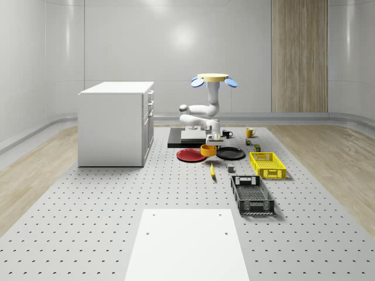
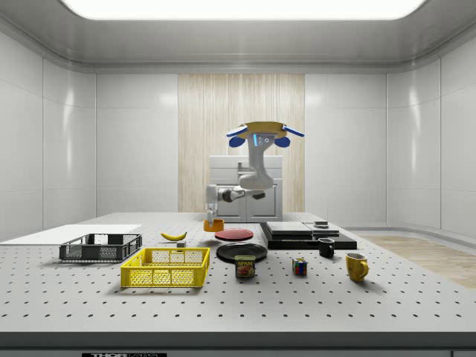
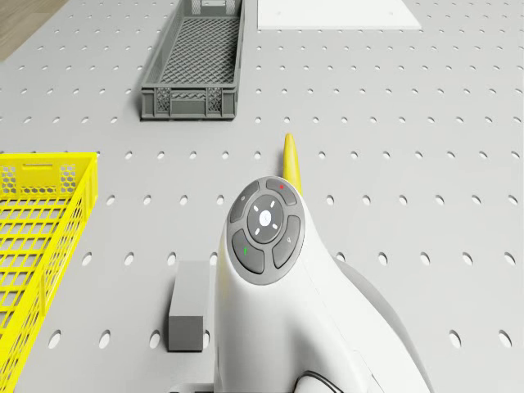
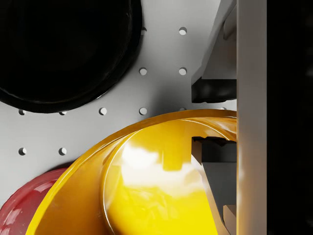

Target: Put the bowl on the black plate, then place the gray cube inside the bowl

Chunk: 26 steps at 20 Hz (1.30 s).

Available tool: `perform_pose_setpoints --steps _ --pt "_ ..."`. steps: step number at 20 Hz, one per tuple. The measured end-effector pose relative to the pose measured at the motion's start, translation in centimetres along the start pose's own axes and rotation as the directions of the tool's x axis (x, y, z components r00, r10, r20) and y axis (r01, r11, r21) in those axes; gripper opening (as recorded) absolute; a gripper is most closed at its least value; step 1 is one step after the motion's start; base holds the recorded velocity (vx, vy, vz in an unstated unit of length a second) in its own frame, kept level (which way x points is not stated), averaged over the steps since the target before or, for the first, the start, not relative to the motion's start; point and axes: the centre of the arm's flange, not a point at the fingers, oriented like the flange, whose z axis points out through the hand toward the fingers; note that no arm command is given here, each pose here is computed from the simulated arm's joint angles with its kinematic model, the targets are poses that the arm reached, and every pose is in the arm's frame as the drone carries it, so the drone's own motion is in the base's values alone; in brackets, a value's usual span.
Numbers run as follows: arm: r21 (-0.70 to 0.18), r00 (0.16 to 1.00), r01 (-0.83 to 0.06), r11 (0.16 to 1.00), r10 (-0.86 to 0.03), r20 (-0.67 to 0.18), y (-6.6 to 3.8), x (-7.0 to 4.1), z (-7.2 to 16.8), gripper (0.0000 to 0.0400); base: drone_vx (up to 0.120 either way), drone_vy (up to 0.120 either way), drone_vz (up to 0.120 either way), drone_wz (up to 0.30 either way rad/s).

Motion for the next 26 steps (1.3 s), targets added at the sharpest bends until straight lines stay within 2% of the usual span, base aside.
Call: perform_pose_setpoints --steps 19,26 --pt "0.0 1.0 0.0 1.0 0.0 0.0 0.0 0.0 0.0 0.01 -0.12 0.12 0.0 0.0" --pt "0.0 1.0 0.0 1.0 0.0 0.0 0.0 0.0 0.0 0.01 -0.12 0.12 -0.12 0.0"
